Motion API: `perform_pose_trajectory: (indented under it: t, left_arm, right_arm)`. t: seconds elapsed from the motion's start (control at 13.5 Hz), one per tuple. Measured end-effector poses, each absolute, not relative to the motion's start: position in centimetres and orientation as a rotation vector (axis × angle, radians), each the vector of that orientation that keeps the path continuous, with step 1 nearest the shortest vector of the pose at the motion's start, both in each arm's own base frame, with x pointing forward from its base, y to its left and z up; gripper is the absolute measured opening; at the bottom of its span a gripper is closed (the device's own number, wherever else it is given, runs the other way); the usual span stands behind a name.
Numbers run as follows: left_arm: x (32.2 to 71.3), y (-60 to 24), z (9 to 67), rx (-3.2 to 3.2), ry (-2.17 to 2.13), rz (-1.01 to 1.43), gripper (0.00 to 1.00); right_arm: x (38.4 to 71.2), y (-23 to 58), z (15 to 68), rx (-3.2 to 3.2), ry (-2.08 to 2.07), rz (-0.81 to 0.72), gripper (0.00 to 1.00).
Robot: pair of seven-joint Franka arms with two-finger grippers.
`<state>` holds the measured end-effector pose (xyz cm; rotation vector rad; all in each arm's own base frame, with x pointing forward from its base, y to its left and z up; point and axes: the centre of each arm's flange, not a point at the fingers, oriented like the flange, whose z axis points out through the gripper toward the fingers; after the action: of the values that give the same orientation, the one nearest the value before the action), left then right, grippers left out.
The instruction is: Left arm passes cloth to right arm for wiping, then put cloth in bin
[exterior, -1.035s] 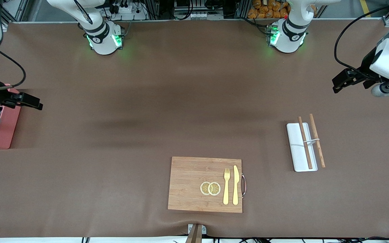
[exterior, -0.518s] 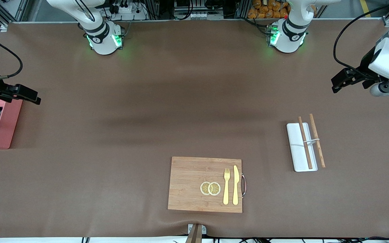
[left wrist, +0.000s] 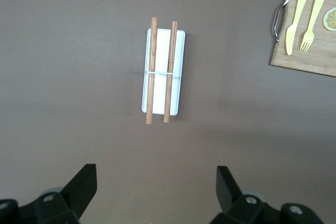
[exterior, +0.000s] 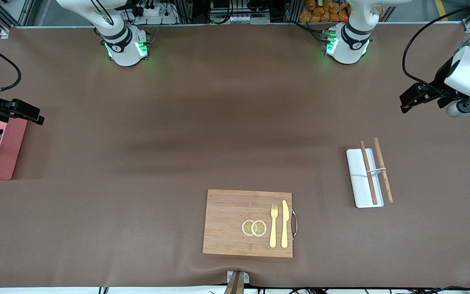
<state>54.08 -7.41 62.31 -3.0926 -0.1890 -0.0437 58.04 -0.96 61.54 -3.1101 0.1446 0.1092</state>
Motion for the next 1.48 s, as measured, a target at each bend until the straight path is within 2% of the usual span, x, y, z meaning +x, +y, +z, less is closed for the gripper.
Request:
perform_pose_trajectory:
  t: [0.37,1.48]
  left_arm:
    - [54.1,-7.4,62.4,-3.093,-0.189,-0.046,1.00]
    - [54.2,-7.4,62.6,-3.094,-0.189,-0.053,1.00]
  right_arm:
    - [57.1,-1.2,59.9,-3.105,0.149,0.033,1.00]
    - [56.5,-1.1,60.5,-3.103,0.145,0.002,1.00]
